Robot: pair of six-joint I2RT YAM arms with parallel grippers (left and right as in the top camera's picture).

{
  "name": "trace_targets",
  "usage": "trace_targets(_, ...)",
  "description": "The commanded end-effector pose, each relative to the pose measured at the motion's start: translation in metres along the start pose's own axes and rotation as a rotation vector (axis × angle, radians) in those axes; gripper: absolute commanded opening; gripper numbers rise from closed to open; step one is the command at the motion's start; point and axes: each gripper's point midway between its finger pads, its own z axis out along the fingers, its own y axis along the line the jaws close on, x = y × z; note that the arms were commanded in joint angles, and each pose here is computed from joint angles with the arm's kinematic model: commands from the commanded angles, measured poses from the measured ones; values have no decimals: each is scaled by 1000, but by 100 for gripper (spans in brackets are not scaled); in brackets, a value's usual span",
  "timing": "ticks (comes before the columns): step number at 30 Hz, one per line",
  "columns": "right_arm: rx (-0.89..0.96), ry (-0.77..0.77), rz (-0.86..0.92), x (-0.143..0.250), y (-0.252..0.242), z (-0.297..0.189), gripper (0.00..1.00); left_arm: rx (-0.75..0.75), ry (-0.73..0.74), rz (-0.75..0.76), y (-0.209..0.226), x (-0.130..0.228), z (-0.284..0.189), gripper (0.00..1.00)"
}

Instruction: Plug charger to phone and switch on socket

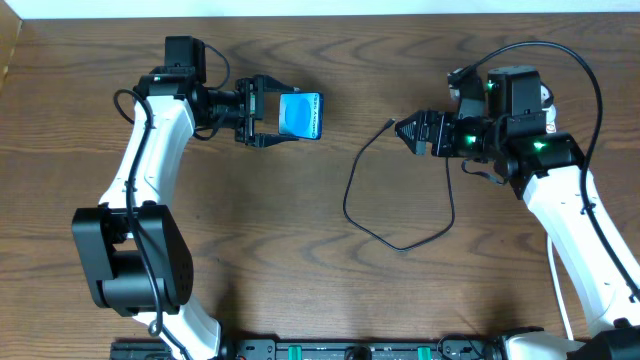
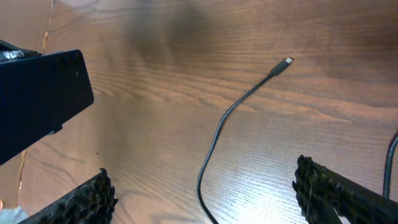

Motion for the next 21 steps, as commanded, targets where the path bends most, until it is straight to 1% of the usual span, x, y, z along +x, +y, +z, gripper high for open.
trace_targets(1, -19, -13, -16, -6, 11, 1, 92, 43, 38, 62, -15, 25, -12, 66)
trace_targets(8, -69, -30, -70, -7, 33, 7, 91, 39, 27, 68, -15, 24, -11, 66)
trace_targets(13, -118, -76, -56, -17, 52, 10, 87, 16, -20, 82, -11, 19, -4, 66)
trace_targets(21, -244, -127, -69, -26, 97, 16, 84, -23, -62, 99, -6, 18, 9, 65)
